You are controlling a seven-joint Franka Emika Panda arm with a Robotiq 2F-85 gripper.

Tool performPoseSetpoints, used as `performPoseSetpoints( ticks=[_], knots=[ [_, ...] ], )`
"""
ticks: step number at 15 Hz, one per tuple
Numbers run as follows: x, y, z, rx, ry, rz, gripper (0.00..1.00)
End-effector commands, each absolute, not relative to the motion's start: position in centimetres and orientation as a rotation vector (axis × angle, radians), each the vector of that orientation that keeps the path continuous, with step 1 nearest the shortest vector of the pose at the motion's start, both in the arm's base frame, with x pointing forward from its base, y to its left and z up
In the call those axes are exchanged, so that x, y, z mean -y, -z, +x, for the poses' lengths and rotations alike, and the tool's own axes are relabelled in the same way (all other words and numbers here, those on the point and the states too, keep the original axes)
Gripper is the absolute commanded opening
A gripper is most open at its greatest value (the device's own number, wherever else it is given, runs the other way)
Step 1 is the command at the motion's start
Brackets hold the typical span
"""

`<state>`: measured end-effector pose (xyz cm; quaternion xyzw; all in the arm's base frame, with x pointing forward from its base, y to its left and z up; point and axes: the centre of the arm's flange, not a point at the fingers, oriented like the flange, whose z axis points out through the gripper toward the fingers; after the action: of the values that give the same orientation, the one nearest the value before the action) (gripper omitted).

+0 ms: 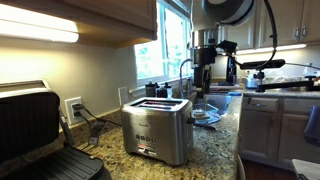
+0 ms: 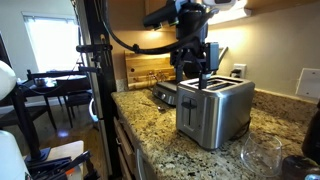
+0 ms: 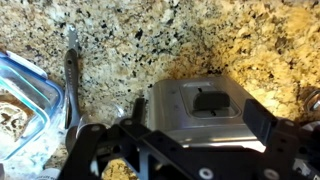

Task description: Press down on the toaster press handle

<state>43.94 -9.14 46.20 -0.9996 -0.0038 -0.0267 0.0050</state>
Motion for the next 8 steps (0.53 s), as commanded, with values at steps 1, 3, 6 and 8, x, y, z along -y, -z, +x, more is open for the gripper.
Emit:
performPoseSetpoints(
  ticks=[1,3,6,8],
  knots=[
    [7.8,-44.4,43.2,0.015,0.132,-3.110,1.00],
    [6.9,-43.9,43.4,0.025,0.127,-3.103,0.95],
    [5.3,-43.6,43.6,0.054,0.113,-3.088,0.69],
    [4.4,-43.3,43.8,0.085,0.106,-3.090,0.55]
  ],
)
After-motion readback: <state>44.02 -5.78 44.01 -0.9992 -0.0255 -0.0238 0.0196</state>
